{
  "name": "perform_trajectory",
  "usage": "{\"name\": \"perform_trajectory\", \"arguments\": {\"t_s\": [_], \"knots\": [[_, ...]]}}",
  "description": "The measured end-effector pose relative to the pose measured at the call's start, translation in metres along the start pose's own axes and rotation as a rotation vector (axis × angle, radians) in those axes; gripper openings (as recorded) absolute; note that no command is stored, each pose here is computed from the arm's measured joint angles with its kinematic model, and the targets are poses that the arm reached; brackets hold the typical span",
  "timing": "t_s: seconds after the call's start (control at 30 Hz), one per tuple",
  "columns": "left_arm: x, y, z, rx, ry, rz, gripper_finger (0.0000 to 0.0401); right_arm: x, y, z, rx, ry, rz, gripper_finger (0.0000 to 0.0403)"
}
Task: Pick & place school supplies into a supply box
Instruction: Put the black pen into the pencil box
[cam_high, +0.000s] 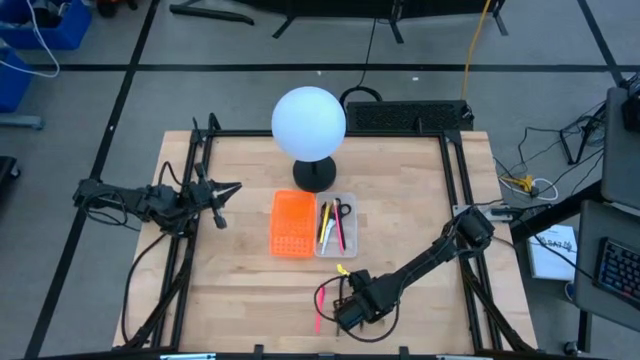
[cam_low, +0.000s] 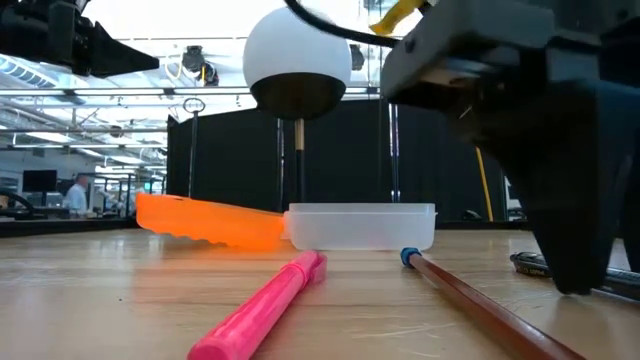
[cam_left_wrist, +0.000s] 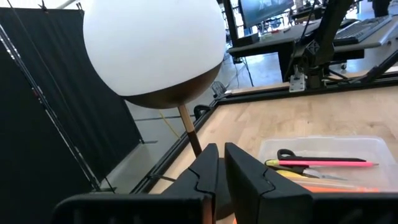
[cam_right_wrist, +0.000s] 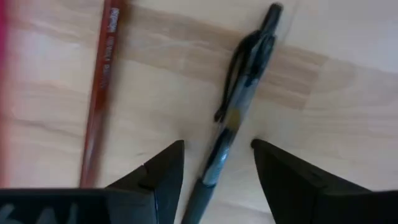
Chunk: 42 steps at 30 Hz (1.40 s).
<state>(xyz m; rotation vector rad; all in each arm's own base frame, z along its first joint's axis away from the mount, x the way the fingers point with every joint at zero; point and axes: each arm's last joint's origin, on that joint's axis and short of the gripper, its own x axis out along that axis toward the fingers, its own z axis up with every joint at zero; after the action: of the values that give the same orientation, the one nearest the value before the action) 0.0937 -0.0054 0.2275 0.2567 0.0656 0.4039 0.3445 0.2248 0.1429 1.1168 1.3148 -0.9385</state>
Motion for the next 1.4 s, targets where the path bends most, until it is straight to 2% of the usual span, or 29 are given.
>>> {"name": "perform_trajectory", "arguments": {"t_s": [0.1,0.23,0.37,0.6,0.77,0.93,1.2,1.3,1.4], "knots": [[0.0,0.0,0.0,0.003,-0.001,0.0,0.0037,0.008,-0.003,-0.001,0.004,0.039,0.024,0.0187],[0.0,0.0,0.0,0.003,-0.001,-0.001,0.0037,0.019,-0.012,0.002,-0.043,0.064,-0.024,0.0162],[0.0,0.0,0.0,0.004,-0.001,0.0,0.0037,0.027,-0.02,0.008,-0.101,0.059,-0.074,0.0115],[0.0,0.0,0.0,-0.001,-0.001,-0.002,0.0037,0.037,-0.026,0.015,-0.158,0.091,-0.083,0.0021],[0.0,0.0,-0.001,-0.016,0.005,-0.004,0.0037,0.035,-0.025,0.016,-0.194,0.089,-0.064,0.0019],[0.0,0.0,-0.001,-0.029,0.006,-0.004,0.0037,0.003,-0.022,0.015,-0.209,0.033,0.061,0.0019],[0.0,-0.001,0.0,-0.049,-0.002,-0.034,0.0037,-0.065,-0.03,0.023,-0.189,-0.203,0.256,0.0019],[0.0,-0.002,0.0,-0.046,-0.006,-0.052,0.0037,-0.086,-0.033,0.037,-0.187,-0.304,0.304,0.0019],[0.0,-0.002,0.0,-0.046,-0.007,-0.052,0.0037,-0.108,-0.036,0.067,-0.122,-0.376,0.373,0.0019]]}}
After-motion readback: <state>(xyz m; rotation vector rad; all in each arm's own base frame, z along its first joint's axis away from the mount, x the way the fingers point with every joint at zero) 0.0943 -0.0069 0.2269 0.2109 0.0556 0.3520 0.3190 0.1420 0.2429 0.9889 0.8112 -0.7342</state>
